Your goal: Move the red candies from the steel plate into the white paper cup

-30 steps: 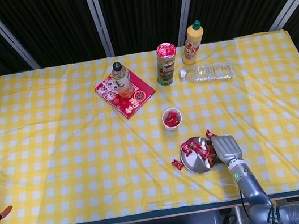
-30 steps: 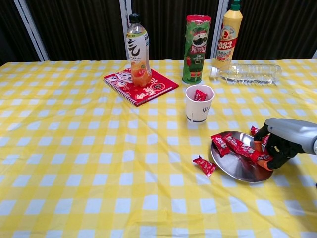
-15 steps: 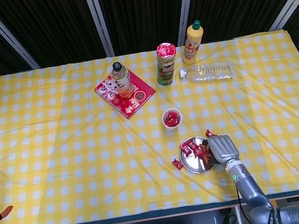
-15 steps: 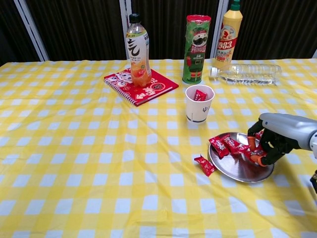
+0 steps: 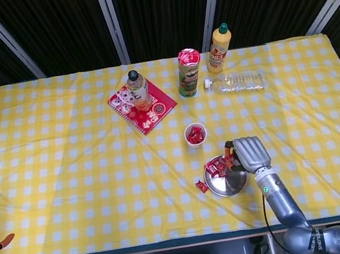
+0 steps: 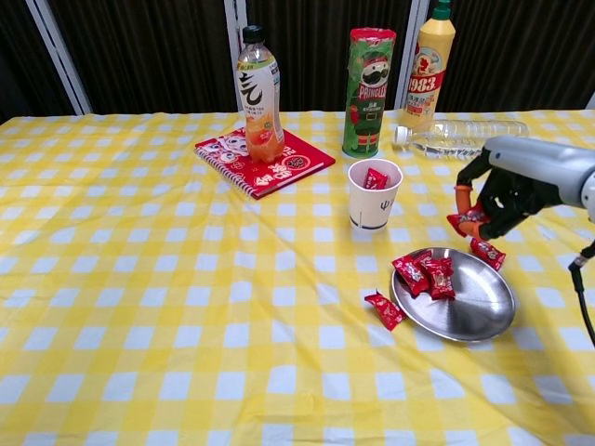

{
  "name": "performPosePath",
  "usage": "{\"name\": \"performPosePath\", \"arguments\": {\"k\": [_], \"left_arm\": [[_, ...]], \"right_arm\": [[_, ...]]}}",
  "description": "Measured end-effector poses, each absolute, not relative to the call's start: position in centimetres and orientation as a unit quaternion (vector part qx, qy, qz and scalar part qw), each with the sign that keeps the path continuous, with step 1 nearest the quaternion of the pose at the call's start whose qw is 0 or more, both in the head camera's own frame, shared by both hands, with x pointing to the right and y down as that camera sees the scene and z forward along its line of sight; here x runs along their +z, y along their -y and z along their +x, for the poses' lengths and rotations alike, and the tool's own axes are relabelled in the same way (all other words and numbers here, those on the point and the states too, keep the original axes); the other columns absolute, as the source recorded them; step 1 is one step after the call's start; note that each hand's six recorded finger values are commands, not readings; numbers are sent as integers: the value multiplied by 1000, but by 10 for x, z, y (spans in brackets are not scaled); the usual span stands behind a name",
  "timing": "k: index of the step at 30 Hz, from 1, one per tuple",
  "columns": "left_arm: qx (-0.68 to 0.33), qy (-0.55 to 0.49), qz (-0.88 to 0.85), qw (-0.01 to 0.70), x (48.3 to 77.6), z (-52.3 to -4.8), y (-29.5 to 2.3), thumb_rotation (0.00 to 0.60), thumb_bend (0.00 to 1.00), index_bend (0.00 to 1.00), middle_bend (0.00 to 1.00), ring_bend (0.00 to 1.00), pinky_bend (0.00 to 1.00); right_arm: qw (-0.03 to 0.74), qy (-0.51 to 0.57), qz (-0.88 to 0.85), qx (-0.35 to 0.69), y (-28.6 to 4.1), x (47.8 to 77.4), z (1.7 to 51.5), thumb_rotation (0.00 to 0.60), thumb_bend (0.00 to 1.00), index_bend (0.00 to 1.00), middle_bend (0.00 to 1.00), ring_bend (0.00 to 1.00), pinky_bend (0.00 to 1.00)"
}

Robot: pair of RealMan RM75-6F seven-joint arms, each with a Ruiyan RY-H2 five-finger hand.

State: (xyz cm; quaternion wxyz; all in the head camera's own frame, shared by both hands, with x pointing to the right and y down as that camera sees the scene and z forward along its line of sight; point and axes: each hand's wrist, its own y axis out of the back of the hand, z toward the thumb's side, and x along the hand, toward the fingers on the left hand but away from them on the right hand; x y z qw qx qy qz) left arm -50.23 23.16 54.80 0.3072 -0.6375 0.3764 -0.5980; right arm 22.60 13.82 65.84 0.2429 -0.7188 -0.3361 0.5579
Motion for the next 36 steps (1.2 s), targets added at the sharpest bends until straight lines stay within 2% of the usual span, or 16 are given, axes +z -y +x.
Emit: {"name": "performPosePath", "arguments": {"k": [7, 17, 23, 29, 36], "left_arm": [[-599, -375, -637, 307, 549, -502, -231, 600, 19, 0, 0, 0, 0], [-601, -374, -639, 301, 550, -501, -230, 600, 19, 0, 0, 0, 0], [-603, -374, -642, 292, 551, -502, -230, 600, 19, 0, 0, 0, 0], [-602, -373, -645, 287, 551, -503, -229, 600, 19, 0, 0, 0, 0], [-602, -374, -645, 287, 551, -503, -230, 600, 19, 0, 0, 0, 0]], "right_arm": [[248, 356, -730, 527, -106, 646, 200, 600, 520, 635, 823, 855, 972], [248, 366, -731, 520, -74, 663, 171, 600, 520, 624, 823, 855, 972], [249, 364, -729, 524, -60, 678, 156, 600, 511, 480, 824, 855, 972], [246, 355, -729, 531, -58, 692, 147, 600, 410, 282, 824, 855, 972], [248, 354, -727, 533, -60, 692, 146, 600, 407, 268, 823, 855, 972]]}}
